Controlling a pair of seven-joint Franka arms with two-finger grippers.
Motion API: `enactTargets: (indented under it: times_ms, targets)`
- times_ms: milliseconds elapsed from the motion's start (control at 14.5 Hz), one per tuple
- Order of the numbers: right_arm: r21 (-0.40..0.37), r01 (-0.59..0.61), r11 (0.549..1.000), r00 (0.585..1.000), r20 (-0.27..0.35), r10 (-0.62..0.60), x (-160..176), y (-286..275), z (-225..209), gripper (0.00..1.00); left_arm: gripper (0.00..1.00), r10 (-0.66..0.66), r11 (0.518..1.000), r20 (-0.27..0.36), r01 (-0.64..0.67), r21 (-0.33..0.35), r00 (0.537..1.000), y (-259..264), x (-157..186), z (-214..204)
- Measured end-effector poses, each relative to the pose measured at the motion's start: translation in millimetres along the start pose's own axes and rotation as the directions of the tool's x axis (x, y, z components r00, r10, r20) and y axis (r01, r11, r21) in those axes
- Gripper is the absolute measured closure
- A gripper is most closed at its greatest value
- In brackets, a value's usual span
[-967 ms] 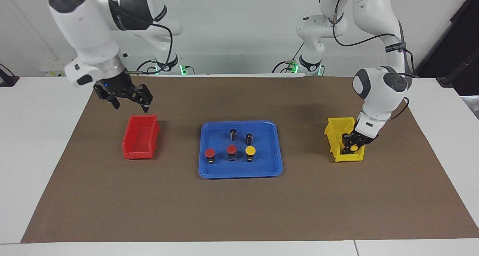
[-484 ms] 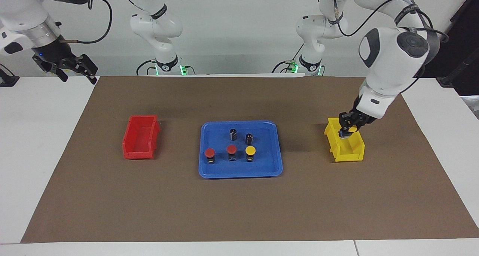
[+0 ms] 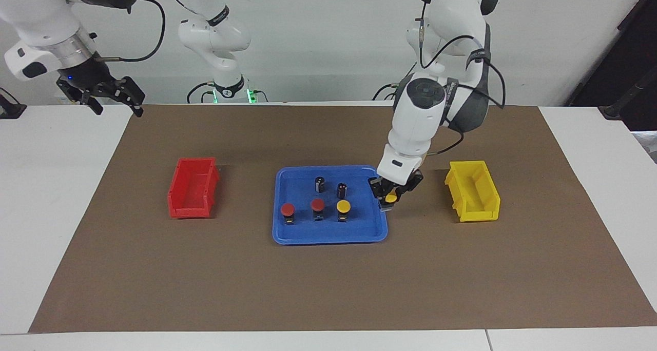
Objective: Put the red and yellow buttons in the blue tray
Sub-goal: 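Carry the yellow button to the blue tray with the left gripper and release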
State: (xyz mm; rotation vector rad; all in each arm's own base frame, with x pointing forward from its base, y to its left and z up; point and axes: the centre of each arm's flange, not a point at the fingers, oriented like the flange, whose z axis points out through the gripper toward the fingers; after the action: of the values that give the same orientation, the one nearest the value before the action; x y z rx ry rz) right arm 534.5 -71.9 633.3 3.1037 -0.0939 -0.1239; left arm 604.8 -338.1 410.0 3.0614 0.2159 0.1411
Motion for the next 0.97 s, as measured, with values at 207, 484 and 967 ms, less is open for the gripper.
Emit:
enactTargets:
  times_ms: [207, 484, 967]
  targets:
    - [-0.023, 0.022, 0.999, 1.0, 0.0, -0.022, 0.9, -15.0, -0.4, 0.0, 0.59, 0.002, 1.0, -0.012, -0.002, -0.016, 1.0, 5.6, 1.3, 38.1]
    - [-0.023, 0.013, 1.0, 1.0, 0.0, -0.013, 0.6, -10.2, -0.2, 0.0, 0.59, 0.005, 1.0, -0.005, -0.005, -0.013, 1.0, 5.6, -2.8, 55.5]
    - [-0.022, 0.019, 1.0, 1.0, 0.011, -0.019, 0.9, -13.0, 4.8, 0.0, 0.59, 0.023, 1.0, -0.006, -0.023, -0.02, 1.0, 25.1, -22.4, 62.6]
